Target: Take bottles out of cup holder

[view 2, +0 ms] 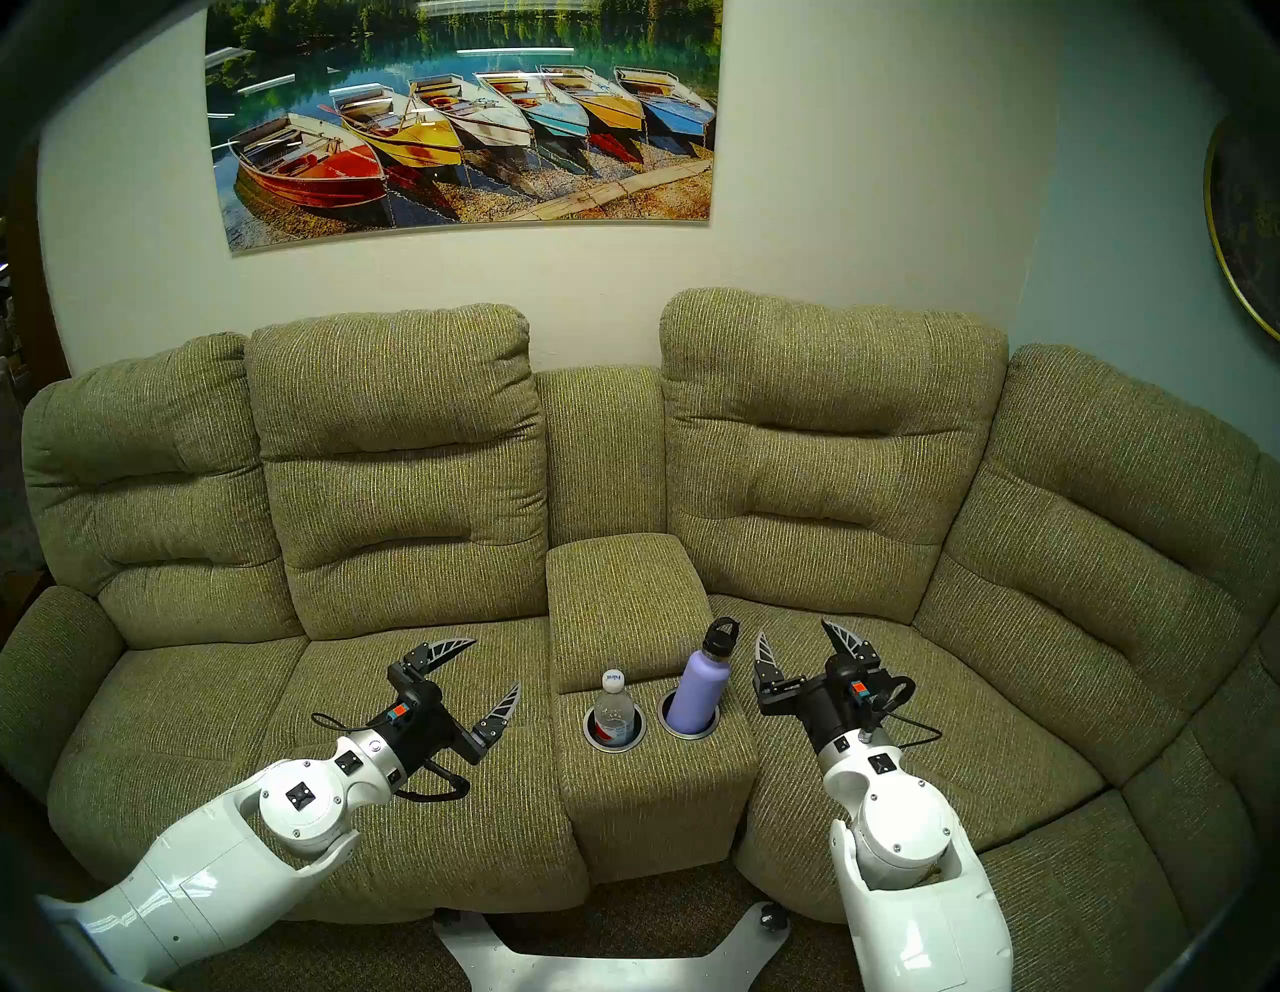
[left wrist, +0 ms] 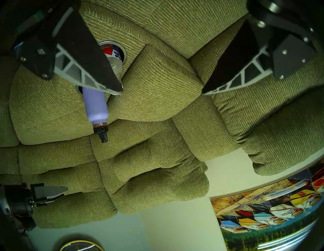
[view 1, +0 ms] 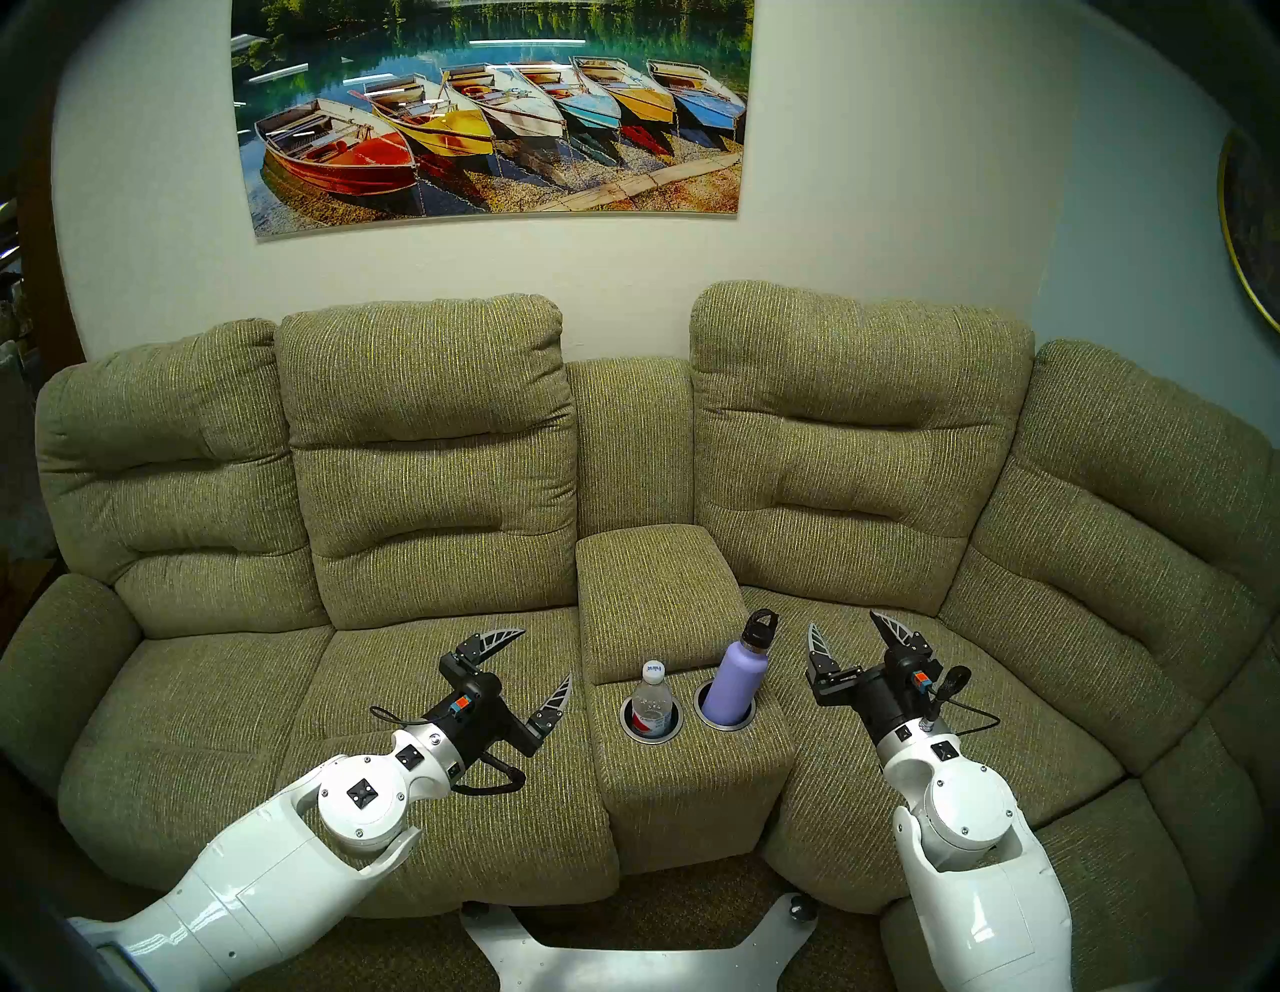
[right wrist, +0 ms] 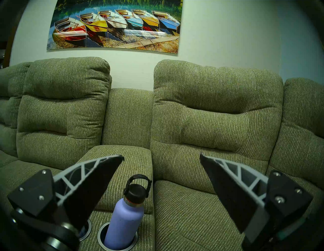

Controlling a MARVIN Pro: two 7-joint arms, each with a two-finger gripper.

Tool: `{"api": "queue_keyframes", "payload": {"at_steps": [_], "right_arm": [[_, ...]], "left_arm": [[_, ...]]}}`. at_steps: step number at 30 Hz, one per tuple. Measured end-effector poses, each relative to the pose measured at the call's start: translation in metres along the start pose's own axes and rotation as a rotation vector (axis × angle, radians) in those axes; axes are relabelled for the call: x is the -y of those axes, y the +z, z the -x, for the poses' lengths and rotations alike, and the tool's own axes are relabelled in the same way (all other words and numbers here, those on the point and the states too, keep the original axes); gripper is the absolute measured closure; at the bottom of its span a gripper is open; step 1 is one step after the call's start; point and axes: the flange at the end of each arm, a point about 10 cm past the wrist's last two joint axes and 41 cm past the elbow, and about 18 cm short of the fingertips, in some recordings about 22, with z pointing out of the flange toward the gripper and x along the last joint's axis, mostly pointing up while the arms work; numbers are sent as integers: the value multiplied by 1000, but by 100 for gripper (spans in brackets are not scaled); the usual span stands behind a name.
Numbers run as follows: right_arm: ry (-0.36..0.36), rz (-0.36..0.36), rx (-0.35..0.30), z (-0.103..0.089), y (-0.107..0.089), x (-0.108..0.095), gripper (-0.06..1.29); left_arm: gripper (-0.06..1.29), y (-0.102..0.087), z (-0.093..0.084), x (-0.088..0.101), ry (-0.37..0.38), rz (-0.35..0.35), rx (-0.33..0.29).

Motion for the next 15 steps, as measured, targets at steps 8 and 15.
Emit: {"api": "queue_keyframes", "payload": {"at_steps": [8,15], "right_arm": [[10,-22,12,4,4,6,0],[28,-39,46,14,6,9,0]], "left_arm": [[-2,0,0,0,0,0,0],[-2,0,0,0,0,0,1]]}}
